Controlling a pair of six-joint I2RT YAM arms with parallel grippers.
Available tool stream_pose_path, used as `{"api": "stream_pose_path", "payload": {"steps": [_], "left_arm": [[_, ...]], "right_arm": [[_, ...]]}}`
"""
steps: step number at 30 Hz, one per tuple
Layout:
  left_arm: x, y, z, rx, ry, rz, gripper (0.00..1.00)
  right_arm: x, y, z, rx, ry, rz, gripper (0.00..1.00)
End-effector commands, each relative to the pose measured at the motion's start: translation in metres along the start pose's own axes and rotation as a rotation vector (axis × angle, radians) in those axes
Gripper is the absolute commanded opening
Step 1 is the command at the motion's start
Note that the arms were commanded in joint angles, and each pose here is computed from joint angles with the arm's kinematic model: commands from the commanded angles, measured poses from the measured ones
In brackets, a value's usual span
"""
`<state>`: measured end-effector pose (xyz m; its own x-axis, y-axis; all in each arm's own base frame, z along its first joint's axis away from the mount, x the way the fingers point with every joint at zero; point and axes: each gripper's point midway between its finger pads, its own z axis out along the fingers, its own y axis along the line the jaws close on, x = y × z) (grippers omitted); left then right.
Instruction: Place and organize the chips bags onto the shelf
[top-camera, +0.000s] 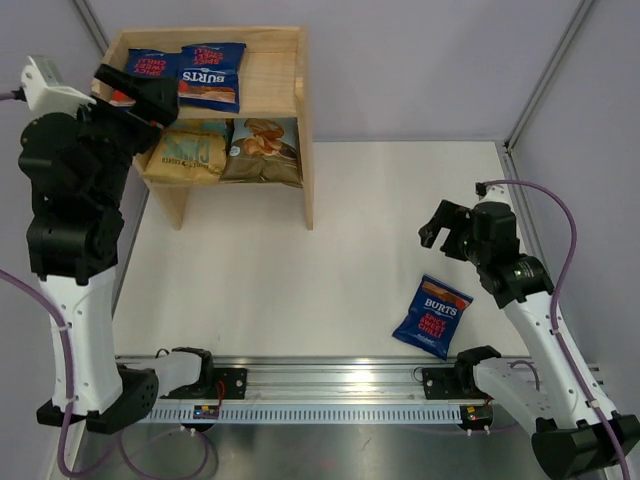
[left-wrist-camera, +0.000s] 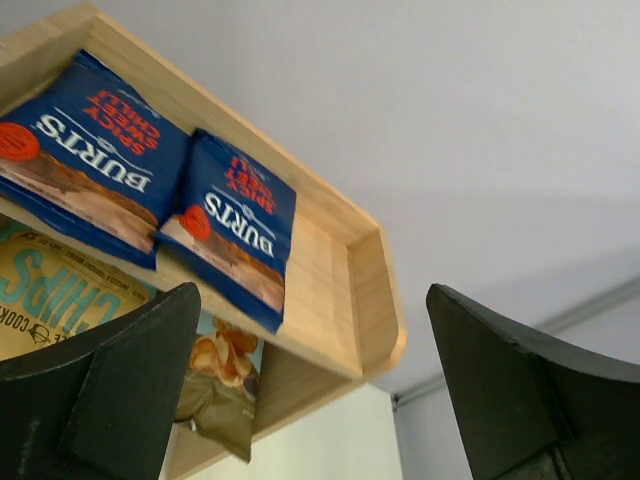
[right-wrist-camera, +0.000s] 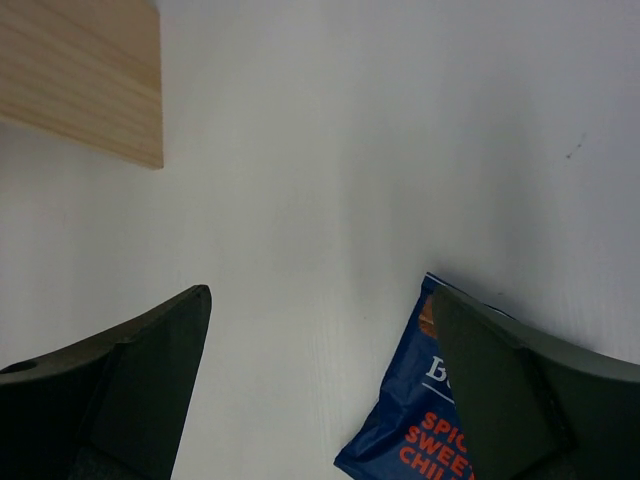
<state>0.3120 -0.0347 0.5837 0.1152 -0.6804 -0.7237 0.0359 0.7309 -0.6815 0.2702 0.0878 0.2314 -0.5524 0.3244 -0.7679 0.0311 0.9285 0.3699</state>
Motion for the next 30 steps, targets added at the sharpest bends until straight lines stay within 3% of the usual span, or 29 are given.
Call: {"api": "stream_pose_path", "payload": {"steps": [1,2,5,6,9,13,20,23,26,30], "left_arm": [[0.051,-0.004,-0.019,0.146,0.163,0.125,0.99],[0.082,0.014,-0.018,0.130,0.241,0.141,0.99],[0.112,0.020,-0.051,0.204,0.316,0.163,0.99],[0.145,0.033,-0.057,0.209,0.403,0.173,0.99],[0.194,0.066,-0.082,0.188,0.529,0.206,0.99],[0.235,0.095,-0.107,0.195,0.627,0.231,0.99],[0.262,0.130,-0.137,0.185,0.717,0.308,0.99],[0.267,0.139,-0.145,0.192,0.737,0.345,0.99],[0.272,0.147,-0.149,0.188,0.747,0.366,0.99],[0.280,0.148,-0.152,0.208,0.771,0.356,0.99]], "right_arm": [[0.001,-0.024,0.001,0.076,-0.004,0.054,0.99],[0.007,-0.034,0.002,0.113,0.011,0.065,0.99],[0.020,-0.061,0.001,0.238,-0.004,0.141,1.00],[0.022,-0.067,0.000,0.266,-0.008,0.156,0.99],[0.038,-0.075,-0.003,0.309,0.006,0.235,1.00],[0.058,-0.105,-0.007,0.473,0.020,0.294,1.00],[0.106,-0.133,0.007,0.634,0.035,0.510,0.99],[0.121,-0.160,-0.007,0.791,-0.026,0.589,0.99],[0.123,-0.155,-0.002,0.735,-0.048,0.631,0.99],[0.154,-0.145,0.019,0.663,0.048,0.697,0.99]]}}
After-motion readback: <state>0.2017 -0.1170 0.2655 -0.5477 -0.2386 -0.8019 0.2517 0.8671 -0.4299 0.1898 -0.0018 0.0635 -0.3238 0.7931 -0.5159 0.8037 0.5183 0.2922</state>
